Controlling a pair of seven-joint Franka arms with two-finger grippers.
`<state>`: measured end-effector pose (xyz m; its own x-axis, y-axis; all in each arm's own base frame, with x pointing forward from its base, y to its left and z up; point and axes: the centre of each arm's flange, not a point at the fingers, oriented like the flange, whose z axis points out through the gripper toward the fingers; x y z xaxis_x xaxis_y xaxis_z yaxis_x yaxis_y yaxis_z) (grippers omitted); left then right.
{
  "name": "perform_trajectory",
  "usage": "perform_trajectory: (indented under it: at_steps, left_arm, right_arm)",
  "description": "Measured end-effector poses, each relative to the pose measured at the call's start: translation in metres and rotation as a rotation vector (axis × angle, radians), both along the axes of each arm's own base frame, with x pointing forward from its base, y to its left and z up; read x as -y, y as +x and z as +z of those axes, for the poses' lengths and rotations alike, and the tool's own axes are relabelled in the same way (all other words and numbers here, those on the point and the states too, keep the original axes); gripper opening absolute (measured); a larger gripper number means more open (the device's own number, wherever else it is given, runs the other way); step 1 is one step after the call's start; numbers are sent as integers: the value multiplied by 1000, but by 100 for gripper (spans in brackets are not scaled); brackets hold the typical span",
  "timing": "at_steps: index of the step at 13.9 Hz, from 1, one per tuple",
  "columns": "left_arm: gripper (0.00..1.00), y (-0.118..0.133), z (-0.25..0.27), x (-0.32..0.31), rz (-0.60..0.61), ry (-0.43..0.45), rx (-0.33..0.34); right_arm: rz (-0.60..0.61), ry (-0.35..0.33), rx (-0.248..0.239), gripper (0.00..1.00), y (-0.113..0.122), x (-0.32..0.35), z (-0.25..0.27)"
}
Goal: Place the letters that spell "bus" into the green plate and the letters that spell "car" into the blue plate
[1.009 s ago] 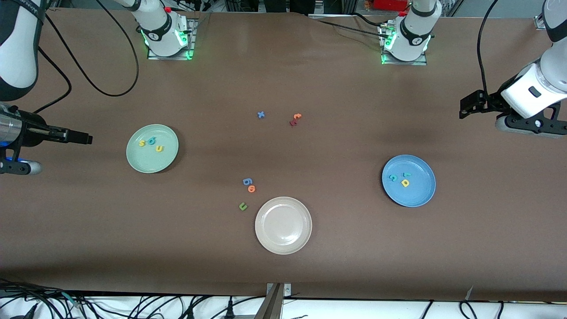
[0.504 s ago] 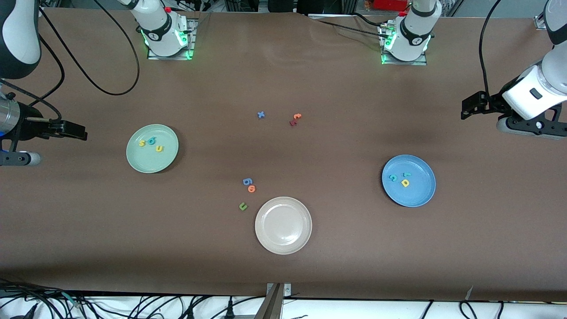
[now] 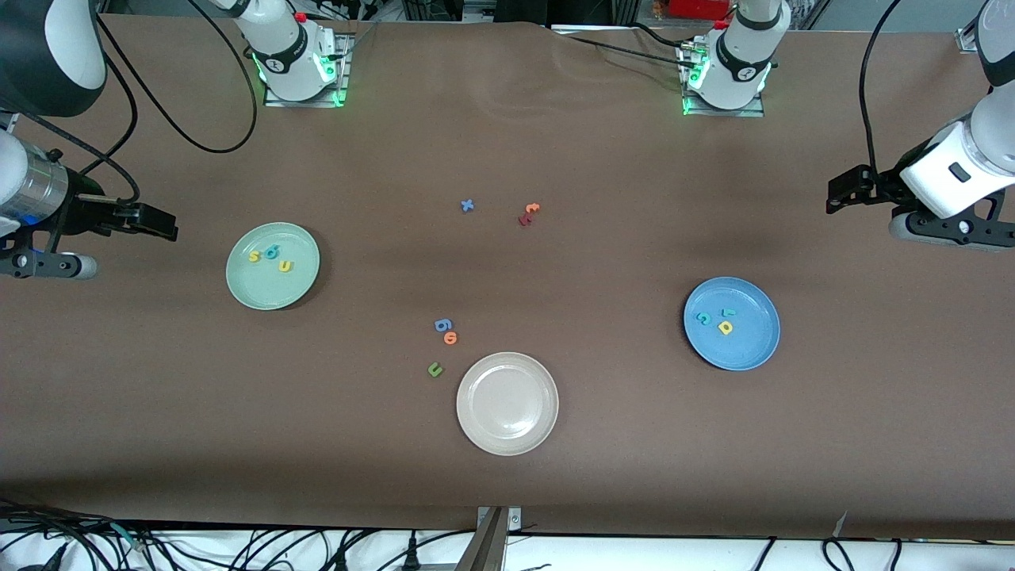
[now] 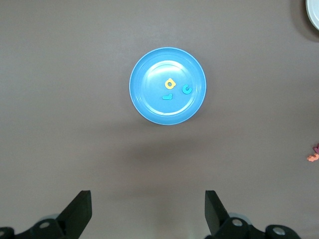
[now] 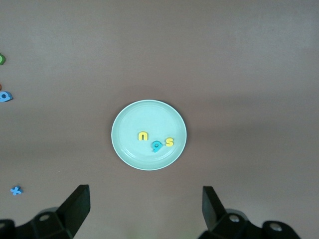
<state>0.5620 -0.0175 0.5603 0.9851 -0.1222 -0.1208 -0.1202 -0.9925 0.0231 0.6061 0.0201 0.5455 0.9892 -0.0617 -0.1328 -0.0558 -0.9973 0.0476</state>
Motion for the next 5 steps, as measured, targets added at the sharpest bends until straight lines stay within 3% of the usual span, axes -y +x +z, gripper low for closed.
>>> perform_trajectory:
  at_steps: [5]
  left_arm:
    - [100, 0, 0, 4, -8, 0, 0]
  right_arm:
    - [-7, -1, 0, 100, 0, 2, 0]
